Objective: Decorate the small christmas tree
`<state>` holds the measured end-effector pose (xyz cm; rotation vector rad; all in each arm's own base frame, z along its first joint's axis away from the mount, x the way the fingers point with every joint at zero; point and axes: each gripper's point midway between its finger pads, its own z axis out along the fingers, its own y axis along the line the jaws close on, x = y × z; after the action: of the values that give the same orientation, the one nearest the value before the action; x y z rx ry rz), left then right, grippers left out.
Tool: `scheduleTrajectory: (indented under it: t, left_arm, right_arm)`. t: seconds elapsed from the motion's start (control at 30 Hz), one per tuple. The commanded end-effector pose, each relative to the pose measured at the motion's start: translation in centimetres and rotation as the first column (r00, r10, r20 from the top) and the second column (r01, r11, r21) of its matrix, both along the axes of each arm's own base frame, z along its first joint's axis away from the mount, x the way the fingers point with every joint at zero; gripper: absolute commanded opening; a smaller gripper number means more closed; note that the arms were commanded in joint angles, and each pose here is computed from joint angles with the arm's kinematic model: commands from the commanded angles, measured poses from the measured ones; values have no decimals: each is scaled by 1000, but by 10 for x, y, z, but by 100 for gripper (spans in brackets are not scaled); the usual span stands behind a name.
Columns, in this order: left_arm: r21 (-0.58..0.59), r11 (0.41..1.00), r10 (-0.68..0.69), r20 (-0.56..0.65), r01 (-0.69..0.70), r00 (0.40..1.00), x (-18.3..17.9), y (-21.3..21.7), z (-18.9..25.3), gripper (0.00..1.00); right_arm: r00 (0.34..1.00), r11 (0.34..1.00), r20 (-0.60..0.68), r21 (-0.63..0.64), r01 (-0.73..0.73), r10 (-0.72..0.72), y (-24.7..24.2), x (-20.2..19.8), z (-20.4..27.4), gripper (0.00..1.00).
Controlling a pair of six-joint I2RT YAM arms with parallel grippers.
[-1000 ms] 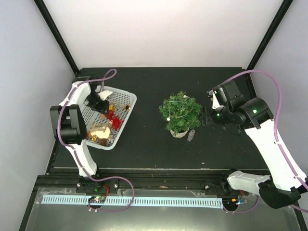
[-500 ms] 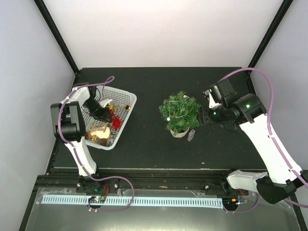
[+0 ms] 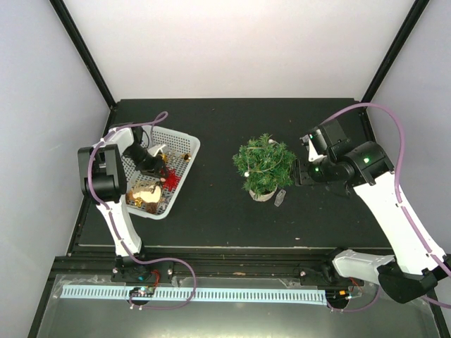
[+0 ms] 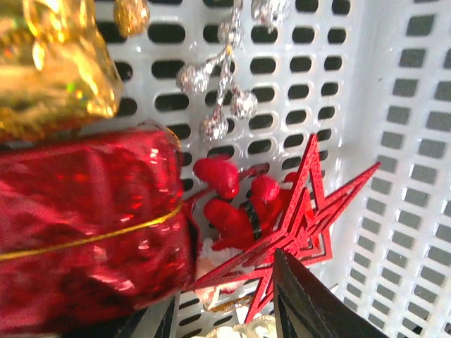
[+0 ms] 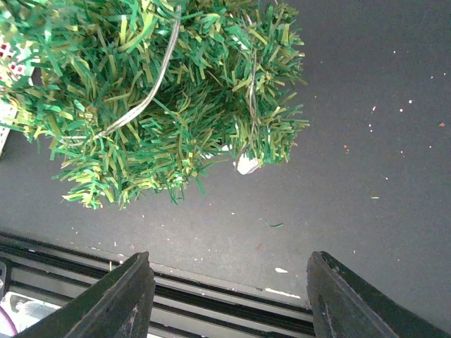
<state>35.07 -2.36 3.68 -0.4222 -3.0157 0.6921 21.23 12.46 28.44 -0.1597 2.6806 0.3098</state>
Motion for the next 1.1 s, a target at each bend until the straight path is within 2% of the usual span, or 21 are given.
scheduleTrajectory:
  t: [0.0, 0.33, 0.77, 1.07]
  left_arm:
    - [-51, 999, 18, 64, -15, 998, 21, -8, 7, 39]
    - [-150, 988, 36, 29, -31, 999, 19, -24, 2, 37]
    - [-160, 987, -11, 62, 21, 998, 9, -25, 22, 10]
    - [-141, 990, -17, 90, 30, 996, 10, -18, 40, 5]
  right_arm:
    - [1000, 1000, 4, 4, 17, -17, -2, -1, -1, 61]
    - [1000, 1000, 1, -11, 11, -11, -1, 2, -1, 61]
    - [1000, 999, 1, -31, 8, -8, -4, 3, -9, 61]
    - [1000, 999, -4, -37, 2, -2, -3, 3, -15, 61]
